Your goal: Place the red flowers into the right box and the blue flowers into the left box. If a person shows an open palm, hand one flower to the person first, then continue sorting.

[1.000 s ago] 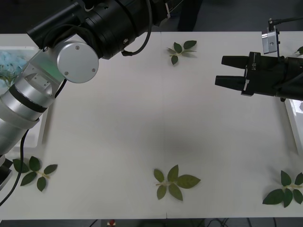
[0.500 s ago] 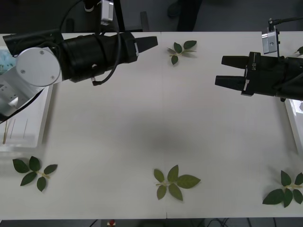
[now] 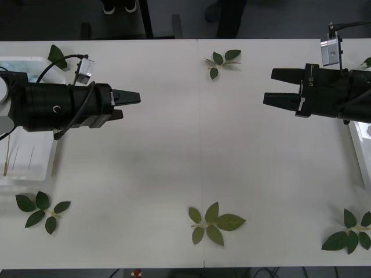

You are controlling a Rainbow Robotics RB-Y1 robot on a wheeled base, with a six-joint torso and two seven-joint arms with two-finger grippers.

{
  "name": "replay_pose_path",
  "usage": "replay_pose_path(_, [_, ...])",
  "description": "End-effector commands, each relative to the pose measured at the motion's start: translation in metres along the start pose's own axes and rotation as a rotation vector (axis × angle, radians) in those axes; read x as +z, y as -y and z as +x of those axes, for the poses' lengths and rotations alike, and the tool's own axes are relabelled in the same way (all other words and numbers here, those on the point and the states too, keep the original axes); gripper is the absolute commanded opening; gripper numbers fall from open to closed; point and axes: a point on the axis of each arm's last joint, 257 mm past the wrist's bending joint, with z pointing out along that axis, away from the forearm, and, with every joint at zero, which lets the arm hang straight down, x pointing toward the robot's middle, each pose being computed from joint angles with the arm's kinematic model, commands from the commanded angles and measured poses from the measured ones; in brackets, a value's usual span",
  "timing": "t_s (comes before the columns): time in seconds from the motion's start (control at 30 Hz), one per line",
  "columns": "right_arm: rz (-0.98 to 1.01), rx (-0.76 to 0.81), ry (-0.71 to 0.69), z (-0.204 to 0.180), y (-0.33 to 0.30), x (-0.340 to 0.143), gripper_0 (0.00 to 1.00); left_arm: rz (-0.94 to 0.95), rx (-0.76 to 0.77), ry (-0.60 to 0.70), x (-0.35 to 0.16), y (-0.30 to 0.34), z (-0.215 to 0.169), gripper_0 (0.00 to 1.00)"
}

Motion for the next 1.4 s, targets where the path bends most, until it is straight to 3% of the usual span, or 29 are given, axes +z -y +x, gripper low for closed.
replay_pose_path(0.03, [-0.002, -0.049, -0.02, -0.01, -0.001, -0.007, 0.97, 0.022, -0.067, -0.033, -0.013, 0.005, 0.004, 1.0])
replay_pose_path(0.17, [-0.002, -0.049, -0.02, -0.01, -0.001, -0.007, 0.97, 0.08, -0.188, -0.081, -0.019, 0.017, 0.011, 1.0])
replay_pose_path(0.23, [-0.002, -0.049, -0.02, -0.01, -0.001, -0.007, 0.97, 0.14, -0.336, -0.123, -0.022, 0.025, 0.018, 1.0])
replay_pose_path(0.47, [-0.002, -0.049, -0.02, -0.01, -0.001, -0.007, 0.97, 0.186, -0.497, -0.234, -0.034, 0.026, 0.031, 1.0])
replay_pose_path(1.03, [-0.002, -0.049, -0.02, -0.01, -0.001, -0.007, 0.97, 0.149, -0.398, -0.54, -0.094, 0.003, 0.069, 1.0])
replay_pose_path(1.2, [-0.002, -0.049, -0.02, -0.01, -0.001, -0.007, 0.97, 0.087, -0.179, -0.524, -0.094, -0.023, 0.066, 1.0])
replay_pose_path(1.4, [-0.002, -0.049, -0.02, -0.01, -0.001, -0.007, 0.97, 0.175, 0.35, -0.455, -0.091, -0.038, 0.06, 1.0])
